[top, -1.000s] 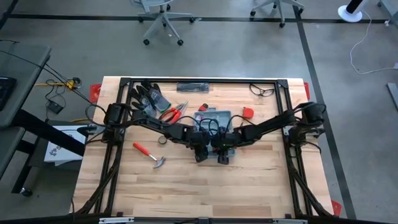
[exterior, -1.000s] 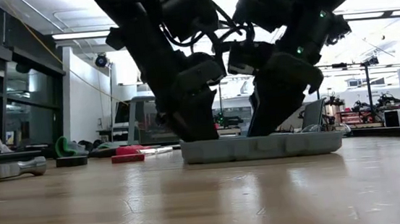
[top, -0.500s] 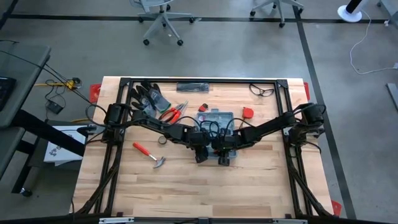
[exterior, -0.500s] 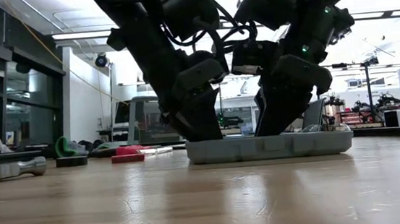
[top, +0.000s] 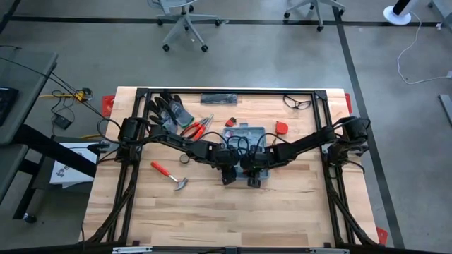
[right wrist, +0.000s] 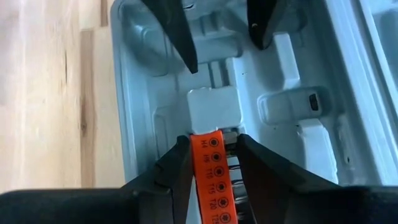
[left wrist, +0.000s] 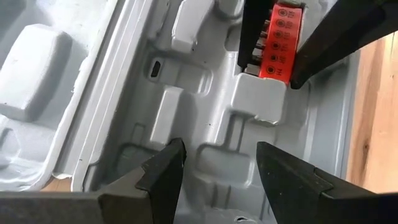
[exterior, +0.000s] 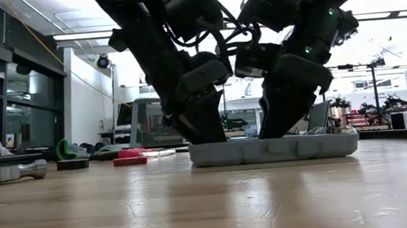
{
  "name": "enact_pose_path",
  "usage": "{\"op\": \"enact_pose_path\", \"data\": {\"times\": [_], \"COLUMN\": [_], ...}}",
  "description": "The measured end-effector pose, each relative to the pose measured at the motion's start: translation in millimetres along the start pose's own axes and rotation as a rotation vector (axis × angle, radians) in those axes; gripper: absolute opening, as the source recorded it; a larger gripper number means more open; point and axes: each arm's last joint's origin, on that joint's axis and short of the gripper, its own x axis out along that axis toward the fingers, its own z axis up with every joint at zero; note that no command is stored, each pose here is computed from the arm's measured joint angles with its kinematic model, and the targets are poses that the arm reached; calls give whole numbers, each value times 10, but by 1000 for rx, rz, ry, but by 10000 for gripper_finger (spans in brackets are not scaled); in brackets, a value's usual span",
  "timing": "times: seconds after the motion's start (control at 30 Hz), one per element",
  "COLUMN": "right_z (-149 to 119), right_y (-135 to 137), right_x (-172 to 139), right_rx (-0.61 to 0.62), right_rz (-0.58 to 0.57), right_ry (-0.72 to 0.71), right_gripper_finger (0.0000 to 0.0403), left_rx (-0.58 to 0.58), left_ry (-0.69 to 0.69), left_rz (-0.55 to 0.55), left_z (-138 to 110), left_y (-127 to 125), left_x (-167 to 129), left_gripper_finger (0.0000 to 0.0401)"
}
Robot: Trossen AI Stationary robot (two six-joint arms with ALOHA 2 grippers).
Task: Prefit tool cases
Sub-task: Remove the screwdriver bit set from the gray prefit tool case
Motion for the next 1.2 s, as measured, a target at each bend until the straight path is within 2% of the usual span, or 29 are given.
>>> {"op": "enact_pose_path", "data": {"times": [0.13, 0.27, 0.47, 0.8, 0.93, 1.2], "right_z": [15, -8, -48, -53, -53, -30], "right_y": [-27, -4, 79, 83, 80, 99], "right_x": [-26, -53, -25, 59, 61, -69], "right_rx": [53, -5, -82, -86, -23, 134], "right_rz": [23, 44, -18, -37, -11, 19], "right_ry": [-2, 20, 20, 23, 30, 12], "right_gripper_finger": [126, 126, 126, 119, 70, 69], "left_rx": [0, 0, 10, 10, 9, 9], "left_ry": [1, -2, -2, 1, 1, -4], "left_rz": [2, -1, -3, 5, 4, -1], "left_z": [-1, 1, 0, -4, -3, 1], "left_y": [4, 2, -2, 3, 2, -1], "left_x": [2, 6, 10, 2, 2, 10], "left_gripper_finger": [194, 194, 194, 194, 194, 194]}}
